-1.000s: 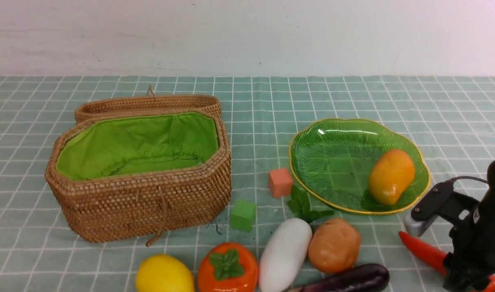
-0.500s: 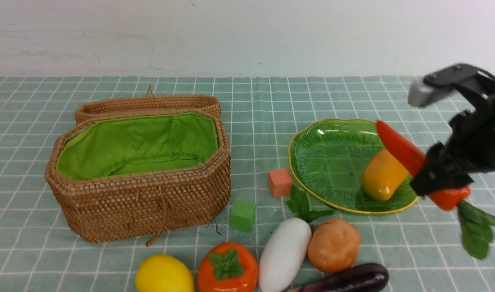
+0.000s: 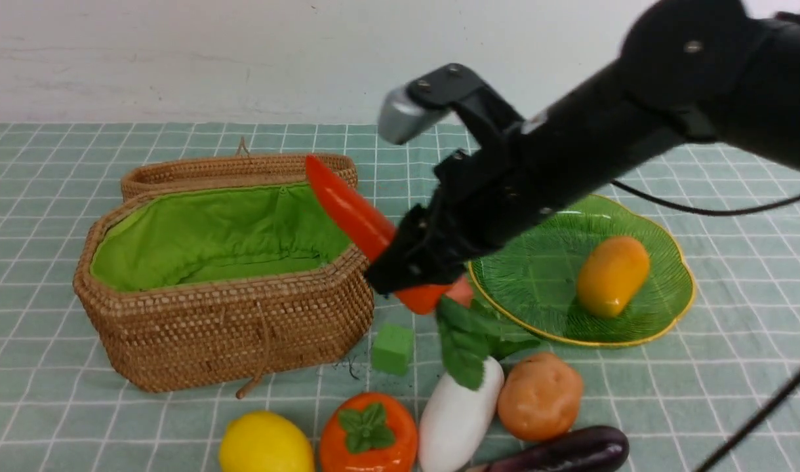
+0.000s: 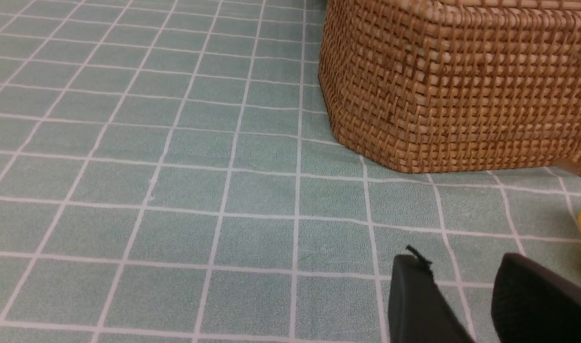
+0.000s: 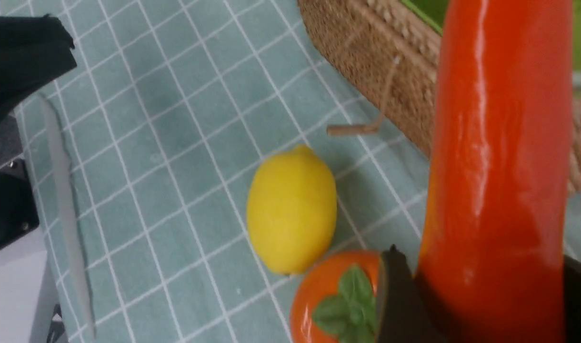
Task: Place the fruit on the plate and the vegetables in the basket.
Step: Use the right arm to grab a carrot and put it into the left basket
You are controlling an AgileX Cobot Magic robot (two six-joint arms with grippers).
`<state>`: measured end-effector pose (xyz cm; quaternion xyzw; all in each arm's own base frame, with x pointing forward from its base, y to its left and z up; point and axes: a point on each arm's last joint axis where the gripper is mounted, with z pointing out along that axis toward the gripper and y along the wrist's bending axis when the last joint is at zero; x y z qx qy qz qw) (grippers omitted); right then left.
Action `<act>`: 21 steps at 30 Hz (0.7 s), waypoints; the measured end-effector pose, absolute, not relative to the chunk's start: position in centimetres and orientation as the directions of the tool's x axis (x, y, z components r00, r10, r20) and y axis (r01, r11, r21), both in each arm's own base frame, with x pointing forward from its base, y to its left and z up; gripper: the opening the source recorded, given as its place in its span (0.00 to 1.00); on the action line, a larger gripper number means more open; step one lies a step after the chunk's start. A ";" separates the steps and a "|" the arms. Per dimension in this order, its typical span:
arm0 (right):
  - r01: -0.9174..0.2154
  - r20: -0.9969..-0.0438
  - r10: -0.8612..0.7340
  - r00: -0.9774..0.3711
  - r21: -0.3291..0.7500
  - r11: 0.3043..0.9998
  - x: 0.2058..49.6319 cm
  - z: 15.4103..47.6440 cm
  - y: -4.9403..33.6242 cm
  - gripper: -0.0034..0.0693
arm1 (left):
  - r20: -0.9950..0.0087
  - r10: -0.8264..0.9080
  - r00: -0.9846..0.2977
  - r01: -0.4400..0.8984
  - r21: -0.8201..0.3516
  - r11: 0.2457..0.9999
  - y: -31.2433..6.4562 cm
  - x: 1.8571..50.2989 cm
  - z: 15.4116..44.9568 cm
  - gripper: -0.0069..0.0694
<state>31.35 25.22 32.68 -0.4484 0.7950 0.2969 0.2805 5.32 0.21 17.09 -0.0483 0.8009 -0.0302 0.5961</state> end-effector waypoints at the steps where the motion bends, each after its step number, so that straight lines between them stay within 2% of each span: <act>1: -0.885 -0.723 -0.542 -0.428 0.213 0.414 32.1 32.7 26.2 0.52 | -0.952 -0.113 -0.285 -0.041 -0.106 0.994 0.2 5.3 17.1 0.40; 5: -0.893 -0.765 -0.511 -0.392 0.182 0.412 34.4 32.6 28.6 0.52 | -0.952 -0.113 -0.285 -0.041 -0.106 0.994 0.2 5.3 17.1 0.40; 12: -0.874 -0.851 -0.411 -0.327 0.106 0.475 38.9 31.8 31.3 0.52 | -0.952 -0.113 -0.285 -0.041 -0.106 0.994 0.2 5.3 17.1 0.40; 16: -0.862 -0.899 -0.380 -0.215 -0.008 0.507 40.4 31.2 32.4 0.52 | -0.952 -0.113 -0.285 -0.041 -0.106 0.994 0.2 5.3 17.1 0.40; 21: -0.867 -0.902 -0.423 -0.087 -0.141 0.478 40.4 29.1 34.7 0.52 | -0.952 -0.113 -0.285 -0.041 -0.106 0.994 0.2 5.3 17.1 0.40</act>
